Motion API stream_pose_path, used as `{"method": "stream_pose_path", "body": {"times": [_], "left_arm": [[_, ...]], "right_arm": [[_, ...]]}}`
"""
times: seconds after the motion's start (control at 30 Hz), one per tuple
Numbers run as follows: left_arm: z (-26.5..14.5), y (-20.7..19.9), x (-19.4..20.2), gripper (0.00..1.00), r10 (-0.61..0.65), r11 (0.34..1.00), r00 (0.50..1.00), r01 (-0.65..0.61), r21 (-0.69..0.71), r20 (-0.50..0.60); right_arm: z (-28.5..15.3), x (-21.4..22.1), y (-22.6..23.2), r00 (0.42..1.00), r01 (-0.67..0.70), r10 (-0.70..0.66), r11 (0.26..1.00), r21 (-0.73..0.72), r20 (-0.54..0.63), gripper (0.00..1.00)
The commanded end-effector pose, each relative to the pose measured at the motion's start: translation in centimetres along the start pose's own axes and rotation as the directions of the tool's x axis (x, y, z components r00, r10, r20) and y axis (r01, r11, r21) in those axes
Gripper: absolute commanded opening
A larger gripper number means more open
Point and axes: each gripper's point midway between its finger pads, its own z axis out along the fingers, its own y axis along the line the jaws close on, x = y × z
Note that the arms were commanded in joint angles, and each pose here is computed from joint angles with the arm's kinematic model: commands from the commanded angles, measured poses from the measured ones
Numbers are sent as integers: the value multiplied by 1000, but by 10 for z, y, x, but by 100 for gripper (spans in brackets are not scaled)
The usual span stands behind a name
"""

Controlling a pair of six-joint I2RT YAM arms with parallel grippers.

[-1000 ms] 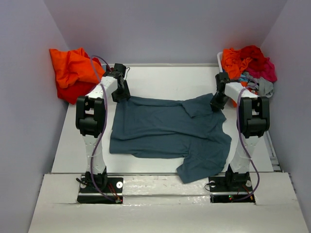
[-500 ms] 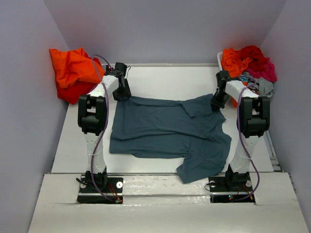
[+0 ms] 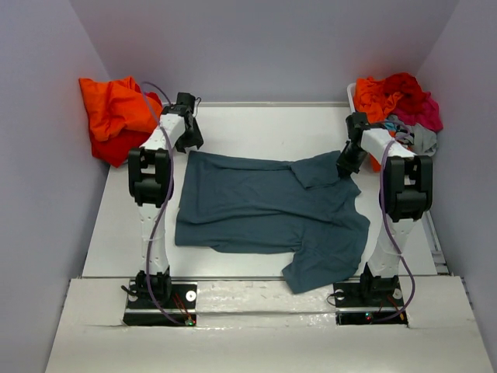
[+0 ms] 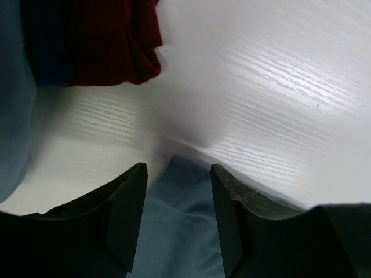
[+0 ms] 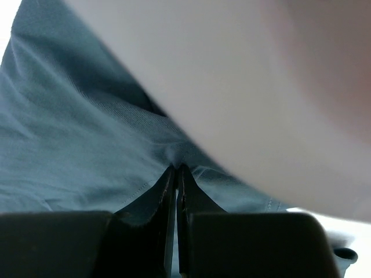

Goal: Fold and stack the t-shirts
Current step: Flatten the tshirt out

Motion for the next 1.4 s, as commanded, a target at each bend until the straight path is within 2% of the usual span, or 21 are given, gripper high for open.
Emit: {"method": "stream_pose_path", "body": {"times": [0.0,0.2,0.57,0.7,0.83,1.03,1.37], "left_arm": [[-6,14,-7,59,-23,999,1000,23,-33,-9],[3,17,14,58,-21,999,998,19,-27,-58],[10,7,21,49,1,1000,996,2,30,-90],[9,5,19,33,6,999,997,-3,42,-81],[7,6,19,6,13,999,997,-10,44,-80],[1,14,19,6,13,1000,998,-12,12,-62],[-33,32,5,6,-12,998,1000,13,-61,19]], "right_arm": [[-23,0,5,1000,17,-16,999,-38,23,8],[-25,-1,6,1000,15,-14,999,-44,26,8],[-26,2,10,999,24,-23,998,-51,22,8],[-26,2,11,1000,24,-23,998,-56,21,8],[-26,2,12,1000,23,-22,998,-57,18,8],[-27,3,15,999,33,-31,998,-62,21,8],[-40,-11,27,999,39,-36,995,-90,39,8]]}}
